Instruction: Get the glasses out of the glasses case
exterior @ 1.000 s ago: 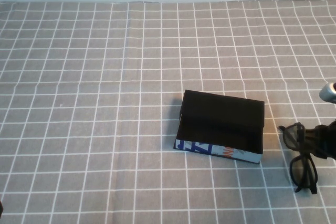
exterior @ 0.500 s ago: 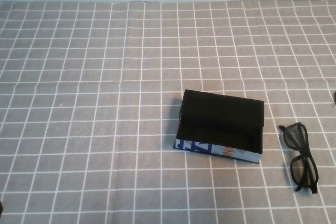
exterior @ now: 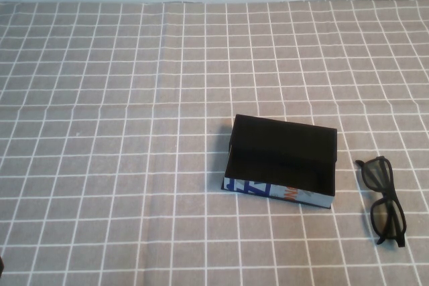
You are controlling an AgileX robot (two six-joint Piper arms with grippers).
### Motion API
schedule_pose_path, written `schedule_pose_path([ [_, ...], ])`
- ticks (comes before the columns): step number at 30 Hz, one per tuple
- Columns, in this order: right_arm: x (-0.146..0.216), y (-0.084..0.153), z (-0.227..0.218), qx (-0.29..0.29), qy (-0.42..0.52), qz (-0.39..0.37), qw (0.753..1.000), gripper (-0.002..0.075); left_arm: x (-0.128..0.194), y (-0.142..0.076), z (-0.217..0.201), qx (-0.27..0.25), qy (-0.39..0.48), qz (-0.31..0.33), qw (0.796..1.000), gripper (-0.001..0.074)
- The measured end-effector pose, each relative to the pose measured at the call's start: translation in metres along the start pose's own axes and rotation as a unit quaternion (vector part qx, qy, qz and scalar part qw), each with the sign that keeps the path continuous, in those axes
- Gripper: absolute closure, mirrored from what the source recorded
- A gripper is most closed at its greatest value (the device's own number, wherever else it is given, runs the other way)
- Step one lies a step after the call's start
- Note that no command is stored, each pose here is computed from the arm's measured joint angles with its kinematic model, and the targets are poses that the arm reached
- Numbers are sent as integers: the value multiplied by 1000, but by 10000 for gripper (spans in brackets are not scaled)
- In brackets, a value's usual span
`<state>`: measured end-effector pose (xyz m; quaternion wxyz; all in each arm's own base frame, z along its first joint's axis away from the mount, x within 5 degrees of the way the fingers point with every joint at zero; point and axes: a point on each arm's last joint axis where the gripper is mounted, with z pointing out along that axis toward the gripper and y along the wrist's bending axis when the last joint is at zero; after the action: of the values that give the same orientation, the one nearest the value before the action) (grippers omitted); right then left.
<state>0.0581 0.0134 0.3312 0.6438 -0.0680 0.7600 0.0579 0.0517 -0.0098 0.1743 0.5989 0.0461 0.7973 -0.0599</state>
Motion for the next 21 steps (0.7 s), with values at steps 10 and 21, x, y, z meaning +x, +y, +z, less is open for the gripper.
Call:
schedule_pose_path([
  [10, 71, -6, 15, 32, 27, 52, 998, 742, 0, 0, 0, 0, 0, 0, 1000, 740],
  [21, 73, -6, 18, 29, 10, 67, 997, 742, 0, 0, 0, 1, 0, 0, 1000, 740],
])
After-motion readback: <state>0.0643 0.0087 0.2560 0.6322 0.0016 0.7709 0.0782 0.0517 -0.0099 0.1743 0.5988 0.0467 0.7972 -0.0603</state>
